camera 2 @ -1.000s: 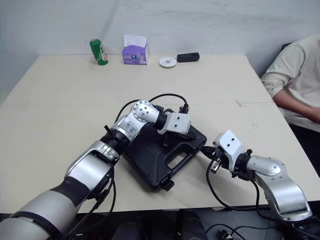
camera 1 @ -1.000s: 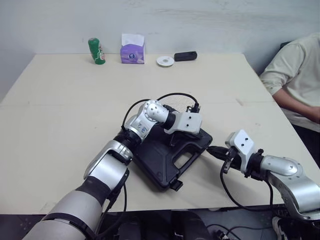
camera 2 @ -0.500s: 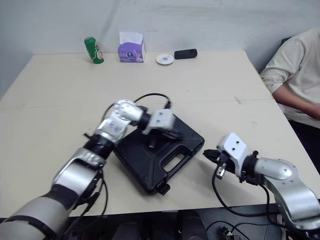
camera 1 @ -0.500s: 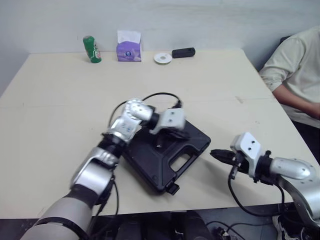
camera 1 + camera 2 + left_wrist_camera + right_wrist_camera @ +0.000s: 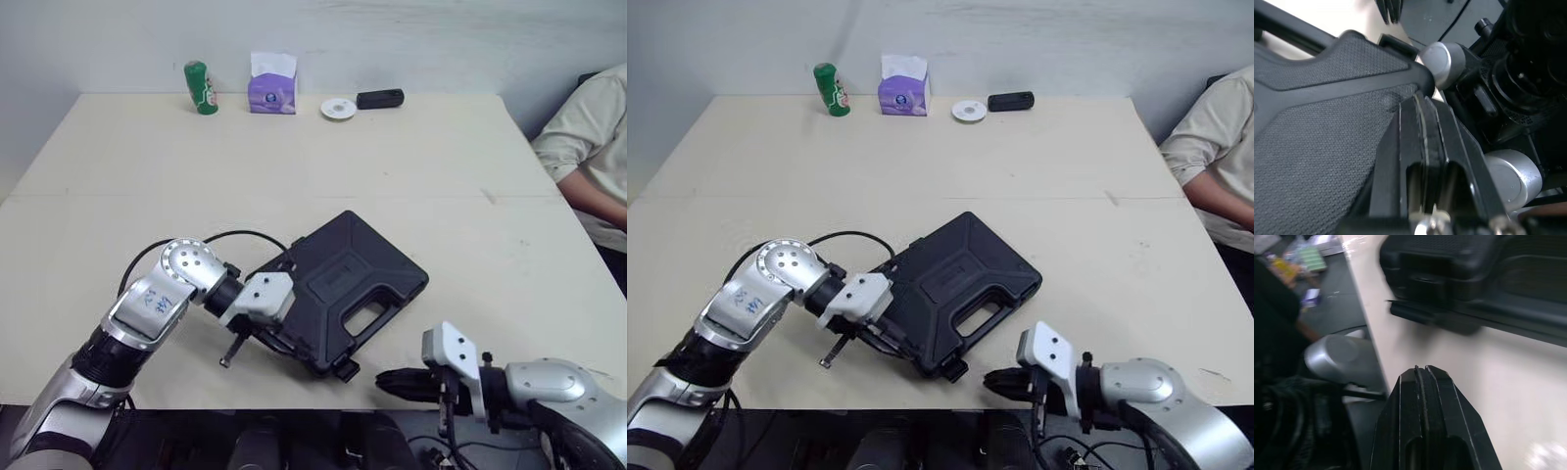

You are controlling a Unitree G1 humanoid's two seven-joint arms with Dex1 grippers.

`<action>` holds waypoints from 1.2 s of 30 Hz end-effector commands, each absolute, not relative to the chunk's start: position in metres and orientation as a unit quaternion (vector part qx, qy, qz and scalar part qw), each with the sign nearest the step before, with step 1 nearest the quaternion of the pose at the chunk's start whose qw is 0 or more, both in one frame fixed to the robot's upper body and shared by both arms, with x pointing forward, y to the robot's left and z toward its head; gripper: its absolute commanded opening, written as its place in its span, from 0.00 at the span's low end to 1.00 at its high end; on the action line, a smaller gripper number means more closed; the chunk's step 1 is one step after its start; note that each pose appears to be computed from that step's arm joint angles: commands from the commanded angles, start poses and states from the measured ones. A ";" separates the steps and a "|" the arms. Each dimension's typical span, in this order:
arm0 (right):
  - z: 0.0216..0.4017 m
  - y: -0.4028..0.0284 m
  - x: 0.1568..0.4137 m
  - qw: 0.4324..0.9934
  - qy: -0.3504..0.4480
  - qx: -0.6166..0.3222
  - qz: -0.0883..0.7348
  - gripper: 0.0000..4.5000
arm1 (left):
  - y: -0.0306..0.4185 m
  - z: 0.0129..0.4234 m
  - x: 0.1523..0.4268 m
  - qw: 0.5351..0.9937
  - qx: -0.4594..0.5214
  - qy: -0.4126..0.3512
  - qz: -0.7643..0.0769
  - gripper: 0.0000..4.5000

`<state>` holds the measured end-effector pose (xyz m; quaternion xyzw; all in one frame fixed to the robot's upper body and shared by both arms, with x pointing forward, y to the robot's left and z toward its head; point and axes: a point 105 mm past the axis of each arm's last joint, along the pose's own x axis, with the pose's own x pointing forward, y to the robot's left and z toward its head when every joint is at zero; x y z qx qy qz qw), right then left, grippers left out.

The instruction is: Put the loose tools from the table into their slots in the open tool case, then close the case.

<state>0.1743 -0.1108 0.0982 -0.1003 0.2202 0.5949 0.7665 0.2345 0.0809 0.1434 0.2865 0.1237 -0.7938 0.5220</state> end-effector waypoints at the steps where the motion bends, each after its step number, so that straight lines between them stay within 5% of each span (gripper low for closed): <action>1: 0.097 -0.100 0.171 0.753 0.209 -0.113 0.614 0.00 | 0.076 0.133 0.249 0.550 0.325 0.116 -0.760 0.01; 11: 0.095 -0.086 0.184 0.755 0.190 -0.114 0.617 0.00 | 0.071 0.116 0.261 0.540 0.376 0.120 -0.743 0.01; 24: 0.098 -0.096 0.192 0.766 0.189 -0.132 0.600 0.00 | 0.051 0.163 0.254 0.569 0.248 0.087 -0.779 0.01; 31: 0.094 -0.109 0.193 0.773 0.199 -0.147 0.585 0.00 | 0.035 0.147 0.259 0.571 0.284 0.083 -0.766 0.01; 36: 0.097 -0.111 0.194 0.776 0.195 -0.148 0.581 0.00 | 0.047 0.114 0.250 0.524 0.344 0.131 -0.768 0.01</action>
